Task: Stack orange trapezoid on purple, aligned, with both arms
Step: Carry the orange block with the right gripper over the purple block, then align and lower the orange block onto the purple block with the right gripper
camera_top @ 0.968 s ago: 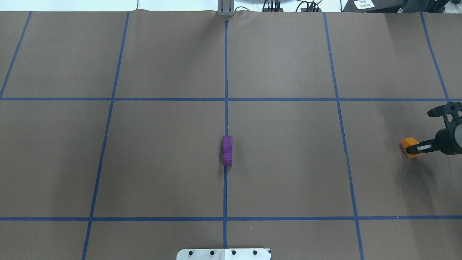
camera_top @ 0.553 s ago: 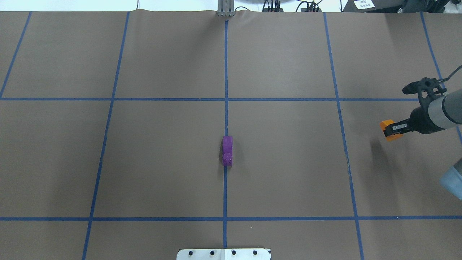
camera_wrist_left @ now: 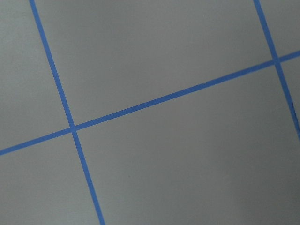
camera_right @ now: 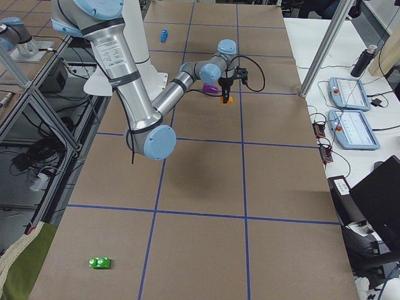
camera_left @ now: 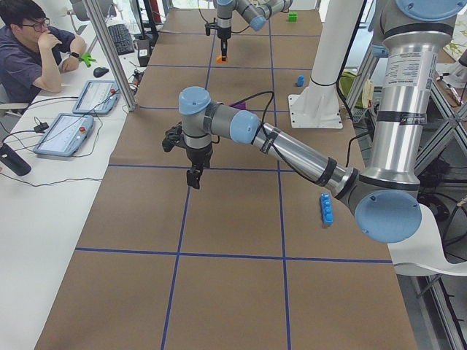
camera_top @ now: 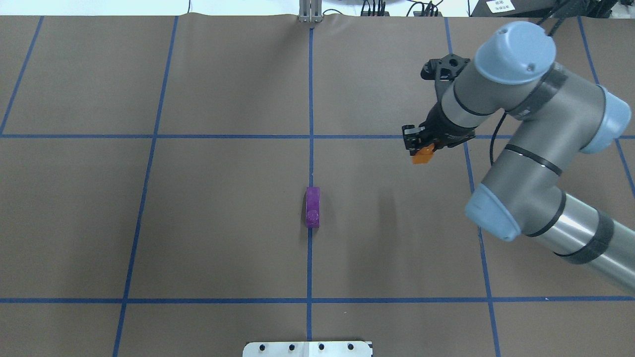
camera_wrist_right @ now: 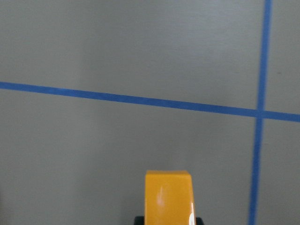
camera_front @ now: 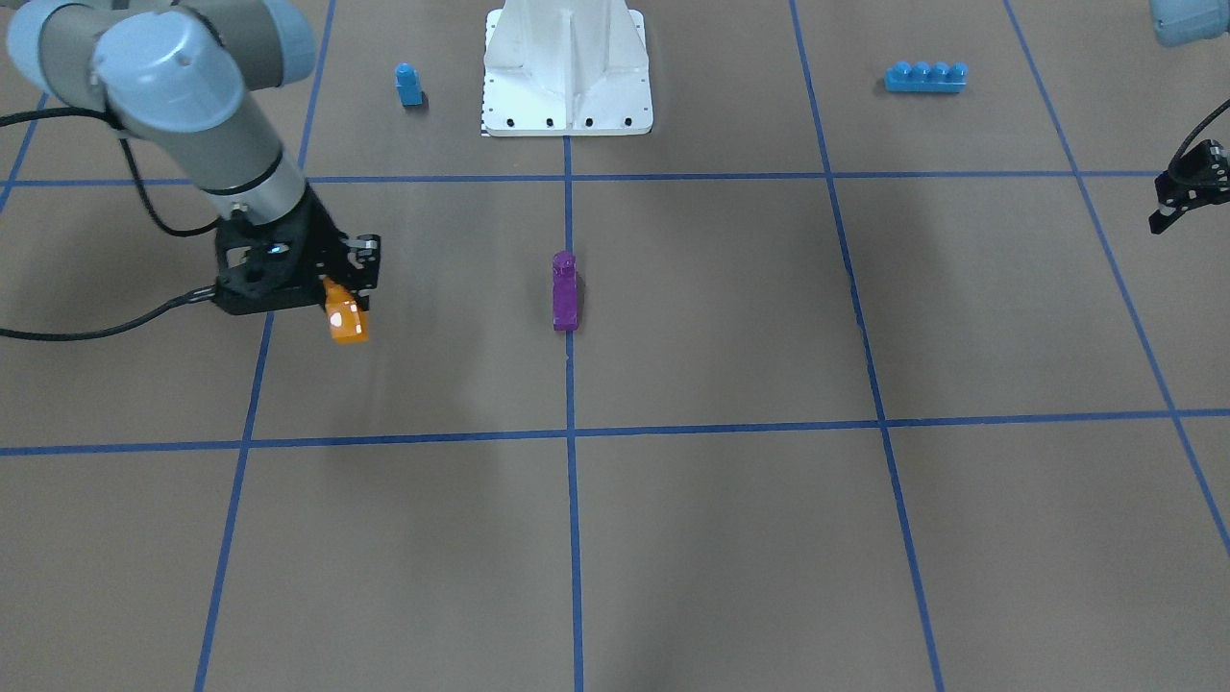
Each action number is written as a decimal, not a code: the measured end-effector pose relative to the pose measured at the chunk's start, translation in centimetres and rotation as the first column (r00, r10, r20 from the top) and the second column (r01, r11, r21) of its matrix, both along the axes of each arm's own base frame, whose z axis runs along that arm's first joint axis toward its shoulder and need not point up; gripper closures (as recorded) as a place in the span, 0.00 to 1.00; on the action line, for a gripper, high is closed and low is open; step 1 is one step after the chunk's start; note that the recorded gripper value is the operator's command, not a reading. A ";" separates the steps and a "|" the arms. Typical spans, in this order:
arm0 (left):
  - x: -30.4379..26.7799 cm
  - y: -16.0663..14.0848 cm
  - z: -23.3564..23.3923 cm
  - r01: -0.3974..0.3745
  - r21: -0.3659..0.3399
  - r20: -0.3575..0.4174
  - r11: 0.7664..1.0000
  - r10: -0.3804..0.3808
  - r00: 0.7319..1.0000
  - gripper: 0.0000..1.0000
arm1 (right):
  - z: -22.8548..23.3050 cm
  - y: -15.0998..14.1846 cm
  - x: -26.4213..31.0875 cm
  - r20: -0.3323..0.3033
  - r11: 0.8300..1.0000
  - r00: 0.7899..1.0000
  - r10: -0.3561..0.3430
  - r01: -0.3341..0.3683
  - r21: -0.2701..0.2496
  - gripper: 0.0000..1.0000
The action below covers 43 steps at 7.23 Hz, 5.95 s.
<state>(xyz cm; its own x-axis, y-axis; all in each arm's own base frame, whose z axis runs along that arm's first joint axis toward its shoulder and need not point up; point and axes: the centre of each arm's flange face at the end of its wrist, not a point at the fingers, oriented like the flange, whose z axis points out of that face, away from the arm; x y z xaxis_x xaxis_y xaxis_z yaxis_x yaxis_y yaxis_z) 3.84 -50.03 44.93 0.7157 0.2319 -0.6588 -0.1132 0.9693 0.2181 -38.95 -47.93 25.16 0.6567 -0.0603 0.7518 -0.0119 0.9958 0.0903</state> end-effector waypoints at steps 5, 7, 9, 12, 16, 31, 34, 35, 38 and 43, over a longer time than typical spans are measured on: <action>0.2 0.1 -0.2 0.056 -0.009 -0.023 0.998 -0.056 0.998 0.00 | -12.1 4.5 -12.6 0.011 0.995 0.999 0.048 -0.046 -0.088 1.00; 0.2 0.1 -0.2 0.056 -0.009 -0.023 0.998 -0.056 0.998 0.00 | -12.5 5.3 -16.0 -0.021 0.993 0.999 0.027 -0.029 -0.113 1.00; 0.3 0.1 -0.2 0.055 -0.008 -0.023 0.998 -0.055 0.998 0.00 | -11.3 6.9 -17.9 -0.052 0.994 0.999 0.015 -0.021 -0.104 1.00; 0.3 0.1 -0.2 0.053 -0.008 -0.023 0.999 -0.053 0.998 0.00 | -9.9 7.8 -20.0 -0.093 0.995 0.996 0.010 -0.020 -0.102 1.00; 0.4 0.1 -0.2 0.051 -0.009 -0.023 0.999 -0.052 0.998 0.00 | -9.6 7.8 -20.5 -0.098 0.993 0.995 0.016 -0.027 -0.116 1.00; 0.4 0.0 0.1 0.050 -0.013 -0.021 0.999 -0.050 0.999 0.00 | -8.3 7.9 -21.8 -0.105 0.996 0.994 -0.013 0.003 -0.093 1.00; 0.5 0.0 0.2 0.049 -0.015 -0.021 0.999 -0.050 0.999 0.00 | -8.1 8.1 -22.0 -0.103 0.997 0.994 -0.038 0.031 -0.069 1.00; 0.5 -0.1 0.3 0.049 -0.016 -0.020 0.999 -0.050 0.999 0.00 | -8.0 8.3 -22.1 -0.102 0.997 0.994 -0.042 0.035 -0.067 1.00; 0.5 -0.1 0.3 0.048 -0.015 -0.020 0.999 -0.049 0.999 0.00 | -7.3 8.7 -22.4 -0.090 0.997 0.995 -0.044 0.039 -0.063 1.00; 0.5 -0.1 0.3 0.048 -0.014 -0.020 0.999 -0.048 0.999 0.00 | -7.0 8.8 -22.2 -0.094 0.998 0.995 -0.036 0.031 -0.047 0.00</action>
<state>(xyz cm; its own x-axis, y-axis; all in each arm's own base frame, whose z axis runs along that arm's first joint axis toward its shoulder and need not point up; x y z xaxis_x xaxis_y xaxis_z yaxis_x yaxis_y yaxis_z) 4.30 -50.09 45.18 0.7121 0.1880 -0.6765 -0.0618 0.9765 0.2064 -61.18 -39.15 18.16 0.7234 -0.0507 0.6886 0.0281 0.9986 0.0440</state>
